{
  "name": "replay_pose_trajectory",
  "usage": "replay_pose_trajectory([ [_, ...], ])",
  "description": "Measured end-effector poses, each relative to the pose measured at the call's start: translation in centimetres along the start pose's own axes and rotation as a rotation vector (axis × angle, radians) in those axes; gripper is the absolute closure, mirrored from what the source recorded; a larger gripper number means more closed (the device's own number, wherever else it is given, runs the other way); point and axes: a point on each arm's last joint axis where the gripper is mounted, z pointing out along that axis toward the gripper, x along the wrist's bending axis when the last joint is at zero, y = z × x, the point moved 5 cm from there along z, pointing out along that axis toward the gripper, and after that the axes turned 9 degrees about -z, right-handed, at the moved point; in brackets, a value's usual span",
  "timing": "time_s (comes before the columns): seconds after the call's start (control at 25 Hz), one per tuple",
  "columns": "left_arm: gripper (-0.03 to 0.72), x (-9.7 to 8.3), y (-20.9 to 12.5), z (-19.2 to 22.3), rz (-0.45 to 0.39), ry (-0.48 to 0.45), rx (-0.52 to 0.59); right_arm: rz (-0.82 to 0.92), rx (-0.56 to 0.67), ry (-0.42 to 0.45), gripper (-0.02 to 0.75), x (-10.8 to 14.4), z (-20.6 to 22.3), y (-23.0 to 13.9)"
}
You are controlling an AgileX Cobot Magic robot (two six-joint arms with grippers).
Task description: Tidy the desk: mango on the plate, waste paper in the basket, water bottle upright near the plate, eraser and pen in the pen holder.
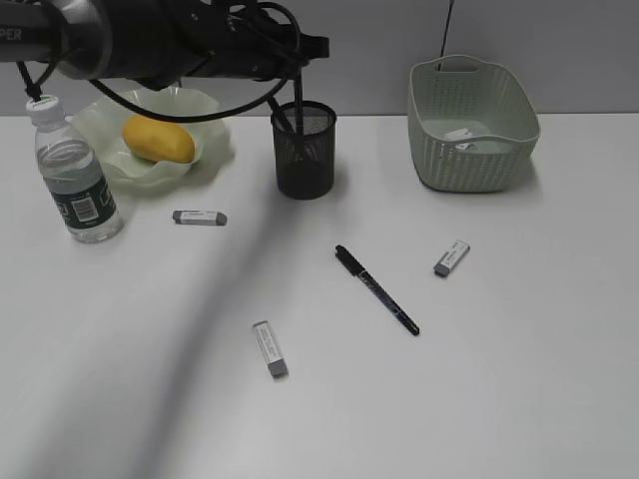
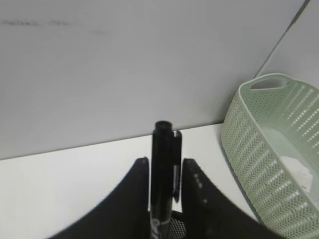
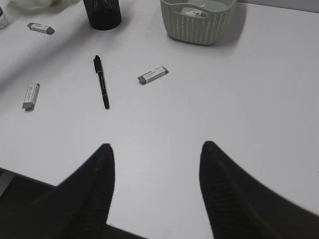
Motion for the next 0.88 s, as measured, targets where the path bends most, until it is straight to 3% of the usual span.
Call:
replay_pose_trajectory([
  [0.2,0.312,0.0,-0.1,0.0,0.0,-0.002,0.005,0.0,0.0,-0.002,0.299,0.0,0.0,0.0],
  [0.32,0.235,-0.3,-0.3,-0.1,0.0,-0.011,0.025,0.001,0.0,-0.003,0.299,0.0,0.0,0.0],
  [0.48,0.214,-1.3,0.9,-1.4,0.013,-0.04,0.035,0.001,0.0,-0.005,0.299,-0.1,0.0,0.0],
  [0.68,0.211,-3.5,3.4,-4.8,0.108,-0.099,0.076,0.002,0.0,-0.005,0.299,-0.1,0.0,0.0],
  [0.88,0.211,-4.8,3.2,-8.8,0.251,-0.141,0.271,0.001,0.0,-0.005,0.299,-0.1,0.0,0.0],
])
